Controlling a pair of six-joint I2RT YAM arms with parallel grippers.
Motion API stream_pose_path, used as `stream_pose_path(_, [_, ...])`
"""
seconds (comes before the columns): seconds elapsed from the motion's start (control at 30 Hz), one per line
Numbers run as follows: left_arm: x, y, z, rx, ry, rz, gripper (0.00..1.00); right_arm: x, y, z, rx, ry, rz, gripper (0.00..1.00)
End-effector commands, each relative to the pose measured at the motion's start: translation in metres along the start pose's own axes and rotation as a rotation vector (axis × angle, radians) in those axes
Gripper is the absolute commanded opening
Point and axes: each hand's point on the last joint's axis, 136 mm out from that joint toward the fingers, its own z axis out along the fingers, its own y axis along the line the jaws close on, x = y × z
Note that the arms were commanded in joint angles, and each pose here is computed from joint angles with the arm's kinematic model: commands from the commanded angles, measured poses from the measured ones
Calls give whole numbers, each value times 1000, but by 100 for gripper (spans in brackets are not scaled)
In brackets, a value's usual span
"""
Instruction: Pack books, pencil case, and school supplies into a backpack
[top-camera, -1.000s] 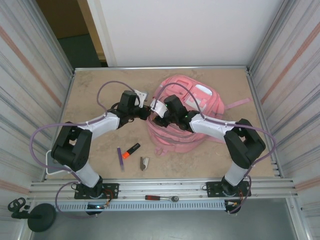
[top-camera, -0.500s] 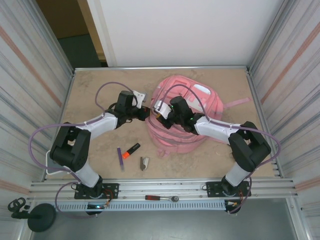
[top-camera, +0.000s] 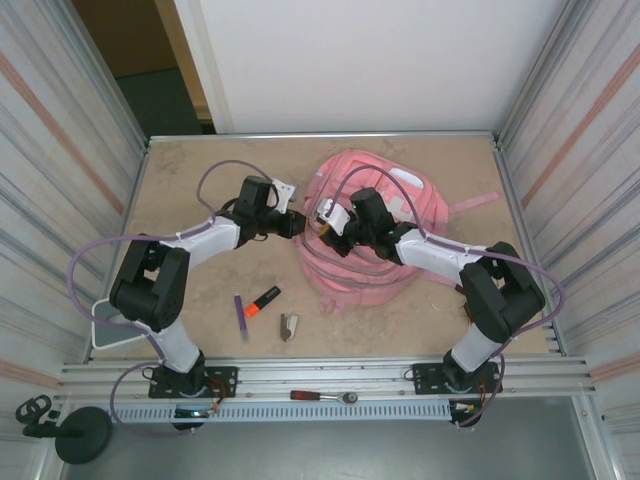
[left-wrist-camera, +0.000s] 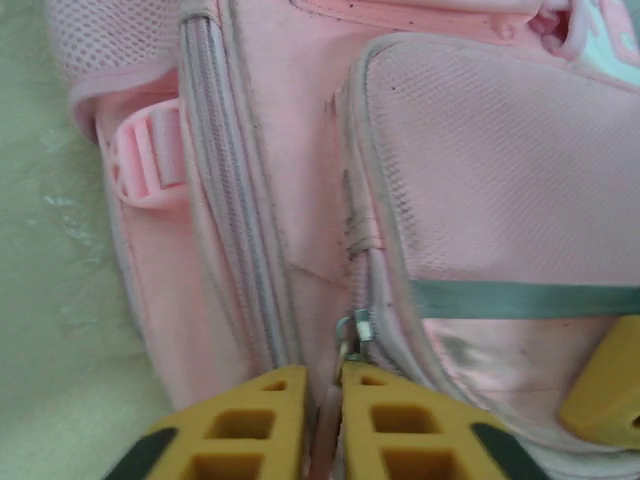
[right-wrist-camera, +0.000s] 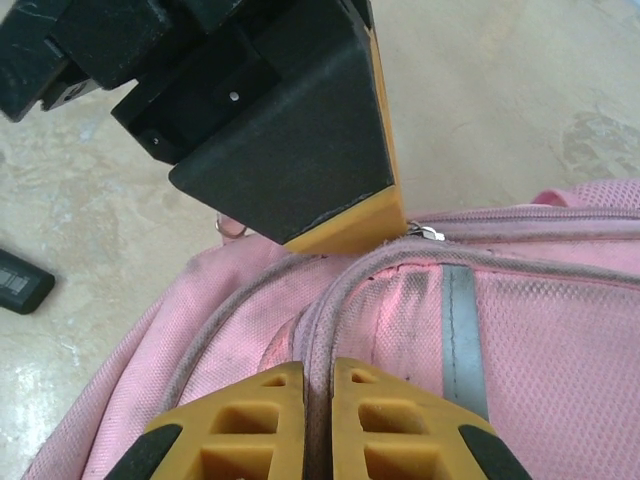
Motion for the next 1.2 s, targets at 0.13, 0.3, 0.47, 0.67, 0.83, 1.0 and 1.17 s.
stream_pose_path(0.13, [-9,49,-43,-255,-88,-62,50,-12,-17,-20,63,30,103,20])
stream_pose_path(0.3, [17,46,-78,-311,-128,-108,62,6,-33,-26,161,135,136,39])
stream_pose_path(0.47, [47,30,-97,-263,-143,-174,64,37,-33,-43,232,247,125,44])
stream_pose_path(0.67, [89,25,-113,-358,-65,-189,69,32,-38,-58,288,178,157,41])
stream_pose_path(0.83, [114,9,-114,-450,69,-109,72,3,-50,-58,312,127,214,13])
stream_pose_path(1.0, [146,11,-135,-617,166,-120,76,-22,-59,-69,327,94,229,1])
stream_pose_path(1.17, [185,15,-158,-705,210,-259,80,-32,-57,-73,293,49,253,0])
